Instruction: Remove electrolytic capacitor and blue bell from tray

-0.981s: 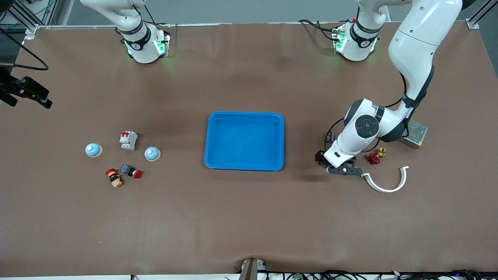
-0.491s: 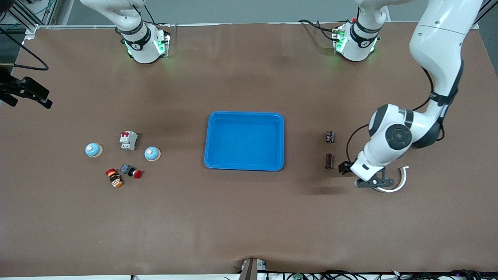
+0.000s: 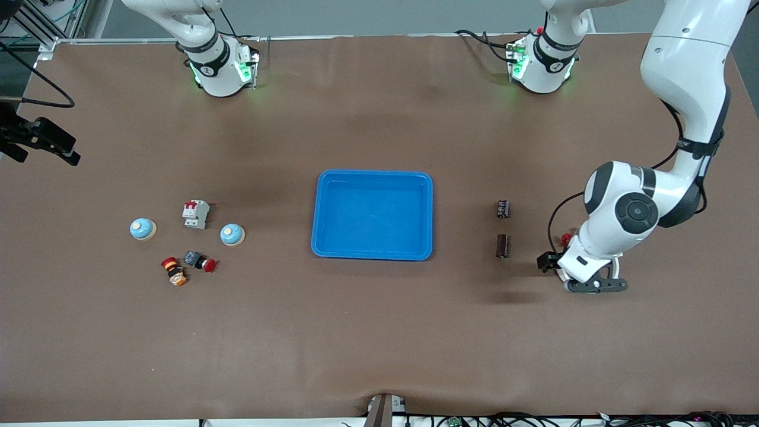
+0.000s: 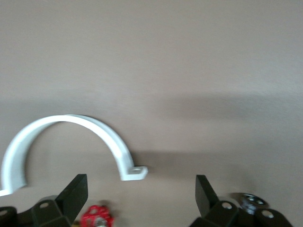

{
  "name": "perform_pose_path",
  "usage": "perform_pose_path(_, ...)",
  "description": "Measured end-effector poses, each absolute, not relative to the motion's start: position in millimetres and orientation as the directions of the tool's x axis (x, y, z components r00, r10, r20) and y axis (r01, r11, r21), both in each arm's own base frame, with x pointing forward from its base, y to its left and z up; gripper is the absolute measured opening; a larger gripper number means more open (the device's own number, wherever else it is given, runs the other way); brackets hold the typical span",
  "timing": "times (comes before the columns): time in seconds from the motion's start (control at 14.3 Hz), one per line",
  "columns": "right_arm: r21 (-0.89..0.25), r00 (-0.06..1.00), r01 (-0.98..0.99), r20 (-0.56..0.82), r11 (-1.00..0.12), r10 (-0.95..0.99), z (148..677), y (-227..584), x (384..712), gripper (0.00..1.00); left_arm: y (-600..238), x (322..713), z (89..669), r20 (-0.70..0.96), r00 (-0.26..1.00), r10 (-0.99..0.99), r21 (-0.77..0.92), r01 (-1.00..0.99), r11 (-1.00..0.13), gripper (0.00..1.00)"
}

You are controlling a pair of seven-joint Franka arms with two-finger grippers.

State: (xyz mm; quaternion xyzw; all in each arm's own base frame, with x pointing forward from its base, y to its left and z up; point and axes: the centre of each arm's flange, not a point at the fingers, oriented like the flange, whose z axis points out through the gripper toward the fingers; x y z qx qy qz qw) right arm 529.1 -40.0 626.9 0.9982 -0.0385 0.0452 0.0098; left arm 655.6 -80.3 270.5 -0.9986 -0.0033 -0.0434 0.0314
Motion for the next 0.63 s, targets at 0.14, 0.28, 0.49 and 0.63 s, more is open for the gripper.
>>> perform_pose_path(0.14,0.016,0.993,-0.078,0.091,-0.997,-0.076,627,-40,529,1.00,-74,659,307,0.100,0.995,0.016,-0.048,0.020,-0.999,1.00)
perform_pose_path(0.28,0.016,0.993,-0.078,0.090,-0.997,-0.076,627,-40,529,1.00,-64,656,353,0.107,0.994,0.031,-0.016,0.033,-0.999,1.00)
perform_pose_path(0.49,0.016,0.993,-0.077,0.090,-0.997,-0.075,626,-40,529,1.00,-43,642,420,0.107,0.992,0.063,-0.001,0.063,-0.998,1.00)
perform_pose_path(0.63,0.016,0.993,-0.077,0.090,-0.997,-0.075,626,-39,529,1.00,-40,630,457,0.092,0.992,0.080,0.008,0.080,-0.997,1.00)
